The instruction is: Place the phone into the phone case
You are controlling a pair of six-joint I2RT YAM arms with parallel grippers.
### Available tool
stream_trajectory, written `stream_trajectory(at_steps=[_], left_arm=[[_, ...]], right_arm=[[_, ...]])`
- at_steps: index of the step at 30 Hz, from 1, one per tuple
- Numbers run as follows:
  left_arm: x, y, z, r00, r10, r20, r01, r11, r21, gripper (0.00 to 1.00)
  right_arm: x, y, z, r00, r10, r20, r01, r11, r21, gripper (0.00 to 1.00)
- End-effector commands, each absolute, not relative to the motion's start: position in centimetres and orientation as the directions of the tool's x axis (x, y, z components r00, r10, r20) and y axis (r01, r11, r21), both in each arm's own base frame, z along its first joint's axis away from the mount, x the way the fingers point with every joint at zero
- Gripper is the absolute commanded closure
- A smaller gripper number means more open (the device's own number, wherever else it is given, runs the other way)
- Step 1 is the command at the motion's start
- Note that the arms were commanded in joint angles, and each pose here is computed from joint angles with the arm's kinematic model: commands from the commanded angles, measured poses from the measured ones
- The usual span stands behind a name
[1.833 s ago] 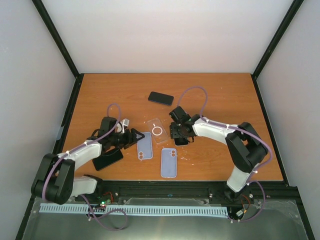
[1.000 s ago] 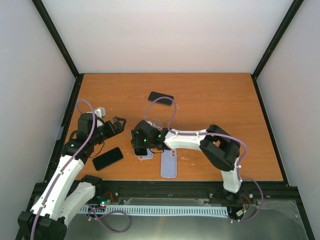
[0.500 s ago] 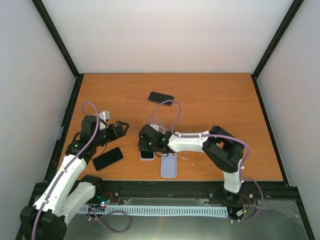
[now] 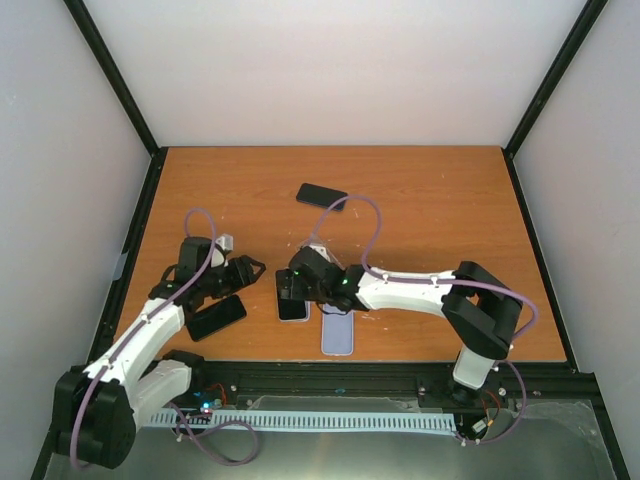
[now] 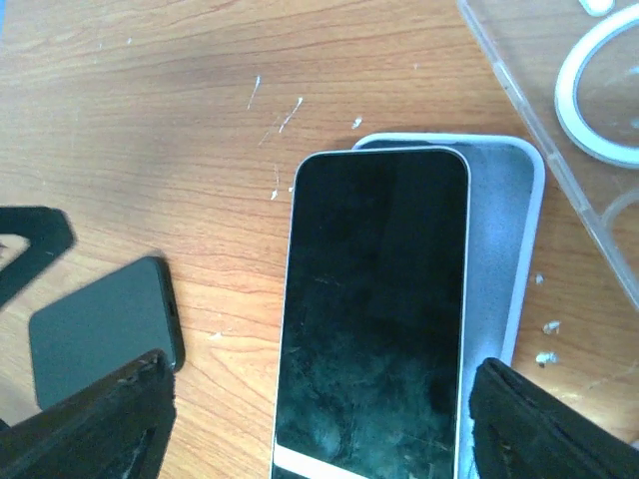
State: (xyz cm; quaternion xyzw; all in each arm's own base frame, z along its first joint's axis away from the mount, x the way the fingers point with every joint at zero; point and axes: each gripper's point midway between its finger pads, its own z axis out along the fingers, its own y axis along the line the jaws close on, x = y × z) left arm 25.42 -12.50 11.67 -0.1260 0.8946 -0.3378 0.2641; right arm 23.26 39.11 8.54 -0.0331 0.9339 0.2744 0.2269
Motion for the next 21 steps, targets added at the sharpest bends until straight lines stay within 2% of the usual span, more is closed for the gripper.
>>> stream_trajectory(at_steps=[1,4,7,12,16,18,21], left_arm=[[26.1,-13.7,11.6,-0.84,-0.378,-0.39,0.012,0.705,-0.709,0.37],[26.3,-13.8,10.6,-0.849,-0.368,-0.379,0.005,0.711,-0.703,0.37],[26.3,-14.4,9.5,-0.865,-0.349,-0.36,0.018,0.696,-0.718,0.36],[25.9,-15.2,7.4,-0.895,-0.32,-0.312,0.013,0.68,-0.733,0.43],[25.9,-15.6,6.4,-0.913,-0.289,-0.286,0.01,0.687,-0.727,0.46],[26.0,-15.9,6.1,-0.921,-0.271,-0.278,0.017,0.688,-0.726,0.56],[26.1,-16.2,5.7,-0.925,-0.263,-0.273,0.02,0.685,-0.729,0.61]], right_arm=[[22.8,37.7,7.7,-0.886,0.066,-0.458,-0.185,0.857,0.481,0.25],[22.9,37.0,7.1,-0.886,0.071,-0.458,-0.177,0.861,0.477,0.35],[23.4,36.3,6.3,-0.894,0.081,-0.441,-0.153,0.87,0.469,0.41],[23.6,36.5,5.2,-0.903,0.07,-0.423,-0.165,0.854,0.493,0.52],[23.8,36.5,4.8,-0.906,0.07,-0.418,-0.165,0.851,0.499,0.56],[23.9,36.4,4.5,-0.907,0.069,-0.416,-0.165,0.851,0.5,0.56],[24.0,36.1,4.0,-0.909,0.07,-0.411,-0.157,0.856,0.493,0.56]])
